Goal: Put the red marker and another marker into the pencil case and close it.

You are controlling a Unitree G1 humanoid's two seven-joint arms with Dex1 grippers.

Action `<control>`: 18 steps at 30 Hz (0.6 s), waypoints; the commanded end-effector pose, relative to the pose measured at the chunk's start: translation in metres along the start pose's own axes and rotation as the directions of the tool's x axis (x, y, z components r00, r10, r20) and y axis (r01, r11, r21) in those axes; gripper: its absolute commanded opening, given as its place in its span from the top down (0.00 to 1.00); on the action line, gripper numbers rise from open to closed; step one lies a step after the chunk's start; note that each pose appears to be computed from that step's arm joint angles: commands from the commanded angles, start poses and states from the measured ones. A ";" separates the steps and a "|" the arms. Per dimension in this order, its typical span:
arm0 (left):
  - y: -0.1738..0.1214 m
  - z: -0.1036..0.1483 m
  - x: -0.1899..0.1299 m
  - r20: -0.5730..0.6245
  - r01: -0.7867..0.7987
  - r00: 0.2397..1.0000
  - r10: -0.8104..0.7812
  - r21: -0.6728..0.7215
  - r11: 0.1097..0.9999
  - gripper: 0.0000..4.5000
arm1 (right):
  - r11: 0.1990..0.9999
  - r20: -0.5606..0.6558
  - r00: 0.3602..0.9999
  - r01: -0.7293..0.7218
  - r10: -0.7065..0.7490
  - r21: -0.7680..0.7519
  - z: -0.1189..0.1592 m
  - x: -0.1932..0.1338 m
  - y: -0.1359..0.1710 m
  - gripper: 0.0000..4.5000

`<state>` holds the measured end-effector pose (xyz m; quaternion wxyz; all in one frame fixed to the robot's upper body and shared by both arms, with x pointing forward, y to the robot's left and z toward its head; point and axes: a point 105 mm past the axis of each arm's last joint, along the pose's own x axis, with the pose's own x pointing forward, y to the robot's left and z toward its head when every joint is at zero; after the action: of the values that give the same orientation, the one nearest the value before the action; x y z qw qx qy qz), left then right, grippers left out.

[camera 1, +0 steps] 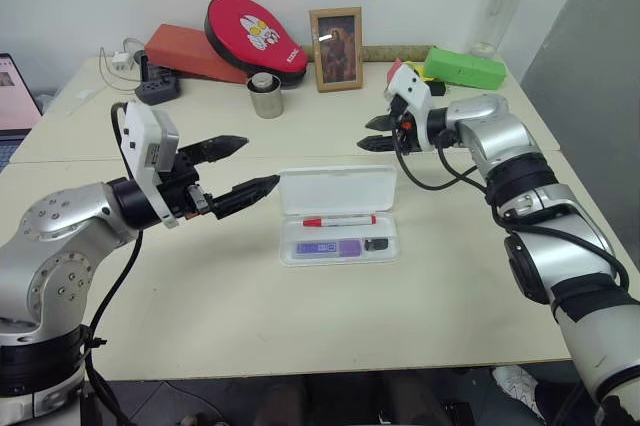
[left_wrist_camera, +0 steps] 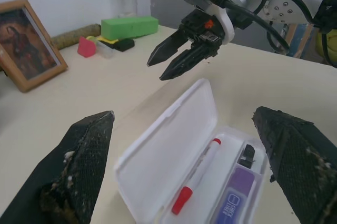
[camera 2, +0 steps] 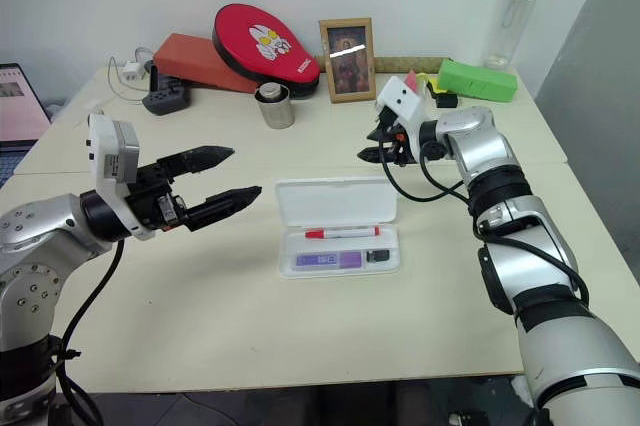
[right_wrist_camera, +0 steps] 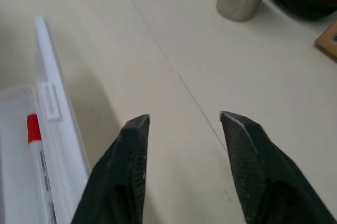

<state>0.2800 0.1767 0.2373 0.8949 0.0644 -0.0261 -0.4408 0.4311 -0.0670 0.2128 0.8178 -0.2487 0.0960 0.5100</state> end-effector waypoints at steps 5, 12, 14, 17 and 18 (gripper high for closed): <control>-0.004 0.016 -0.006 0.035 -0.019 0.999 0.017 0.046 0.999 0.00 | 0.992 -0.007 0.998 -0.065 0.064 -0.106 0.016 0.001 0.006 1.00; -0.006 0.014 -0.006 0.017 -0.010 1.000 0.009 0.050 0.999 0.00 | 0.954 -0.108 0.980 -0.189 0.168 -0.234 0.003 -0.001 0.026 1.00; -0.006 0.015 -0.006 0.013 -0.006 1.000 0.005 0.054 0.999 0.00 | 0.942 -0.109 0.972 -0.229 0.208 -0.243 0.003 -0.003 0.035 1.00; -0.006 0.016 -0.005 0.013 0.004 1.000 -0.005 0.056 0.998 0.00 | 0.926 -0.124 0.963 -0.266 0.241 -0.267 0.000 -0.005 0.044 1.00; -0.007 0.016 -0.004 0.009 0.009 1.000 -0.009 0.059 0.998 0.00 | 0.913 -0.117 0.958 -0.286 0.263 -0.290 0.001 -0.007 0.050 1.00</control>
<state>0.2758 0.1777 0.2405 0.8965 0.0716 -0.0238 -0.4365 0.3924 -0.0579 0.1872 0.7016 -0.3591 0.1107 0.6054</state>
